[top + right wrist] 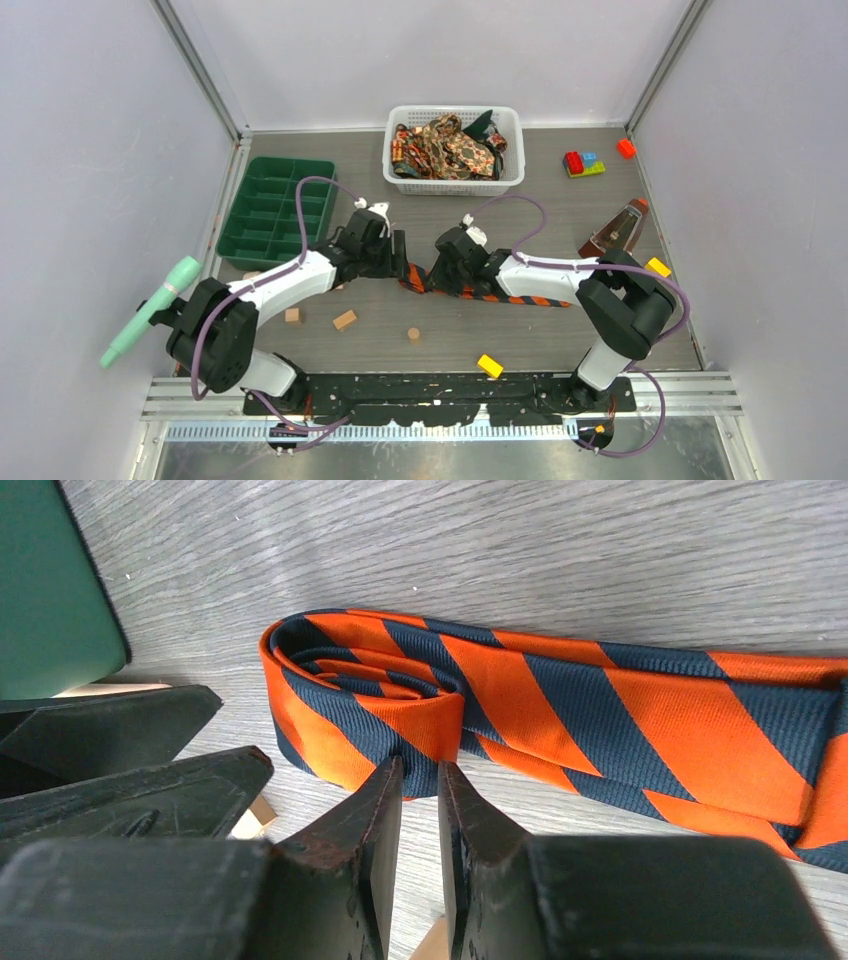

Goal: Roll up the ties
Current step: Roll the tie at the center of the board.

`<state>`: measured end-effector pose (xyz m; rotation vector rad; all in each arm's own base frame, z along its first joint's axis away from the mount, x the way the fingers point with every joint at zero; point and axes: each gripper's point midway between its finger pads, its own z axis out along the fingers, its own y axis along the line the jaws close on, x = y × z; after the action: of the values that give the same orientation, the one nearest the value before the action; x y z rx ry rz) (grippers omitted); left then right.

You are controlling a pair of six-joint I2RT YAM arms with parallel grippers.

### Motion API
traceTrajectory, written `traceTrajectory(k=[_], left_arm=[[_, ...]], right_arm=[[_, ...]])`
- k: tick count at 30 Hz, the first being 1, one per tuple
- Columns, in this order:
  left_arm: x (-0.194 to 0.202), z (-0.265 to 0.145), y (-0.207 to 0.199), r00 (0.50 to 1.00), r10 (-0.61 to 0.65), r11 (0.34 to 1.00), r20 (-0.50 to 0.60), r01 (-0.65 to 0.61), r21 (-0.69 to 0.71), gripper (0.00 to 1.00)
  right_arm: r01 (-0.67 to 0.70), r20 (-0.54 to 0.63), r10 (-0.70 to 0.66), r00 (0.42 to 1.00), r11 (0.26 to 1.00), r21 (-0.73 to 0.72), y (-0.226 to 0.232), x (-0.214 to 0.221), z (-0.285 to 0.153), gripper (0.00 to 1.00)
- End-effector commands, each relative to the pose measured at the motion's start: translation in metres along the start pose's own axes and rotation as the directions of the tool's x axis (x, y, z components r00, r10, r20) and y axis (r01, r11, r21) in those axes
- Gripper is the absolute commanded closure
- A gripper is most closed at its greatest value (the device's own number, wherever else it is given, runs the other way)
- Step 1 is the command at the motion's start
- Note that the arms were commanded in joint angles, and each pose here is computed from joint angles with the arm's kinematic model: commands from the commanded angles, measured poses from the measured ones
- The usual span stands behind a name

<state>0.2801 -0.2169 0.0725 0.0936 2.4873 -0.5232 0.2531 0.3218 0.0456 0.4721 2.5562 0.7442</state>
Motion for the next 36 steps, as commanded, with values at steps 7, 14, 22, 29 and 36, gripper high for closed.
traceTrajectory(k=[7, 14, 22, 29, 36], left_arm=[[0.004, 0.012, -0.019, 1.000, 0.022, 0.991, -0.009, -0.021, 0.132, 0.30], [0.007, 0.021, -0.027, 1.000, 0.020, 0.983, -0.017, -0.016, 0.184, 0.30], [0.007, 0.036, -0.028, 1.000, 0.023, 0.980, -0.009, -0.021, 0.195, 0.33], [0.018, 0.042, -0.034, 0.999, 0.030, 0.967, -0.035, -0.020, 0.254, 0.43], [0.021, 0.040, -0.039, 0.999, 0.036, 0.958, -0.040, -0.023, 0.287, 0.61]], right_arm=[[0.007, 0.036, -0.009, 0.999, 0.998, 0.056, -0.009, -0.007, 0.000, 0.75], [0.001, 0.037, -0.003, 0.999, 0.998, 0.069, -0.016, -0.006, 0.000, 0.75], [-0.004, 0.037, 0.002, 0.999, 0.998, 0.066, -0.017, -0.008, -0.001, 0.75], [-0.006, 0.036, 0.003, 0.999, 0.998, 0.068, -0.018, -0.008, -0.001, 0.75], [0.003, 0.035, -0.005, 0.999, 0.998, 0.059, -0.017, -0.009, -0.003, 0.75]])
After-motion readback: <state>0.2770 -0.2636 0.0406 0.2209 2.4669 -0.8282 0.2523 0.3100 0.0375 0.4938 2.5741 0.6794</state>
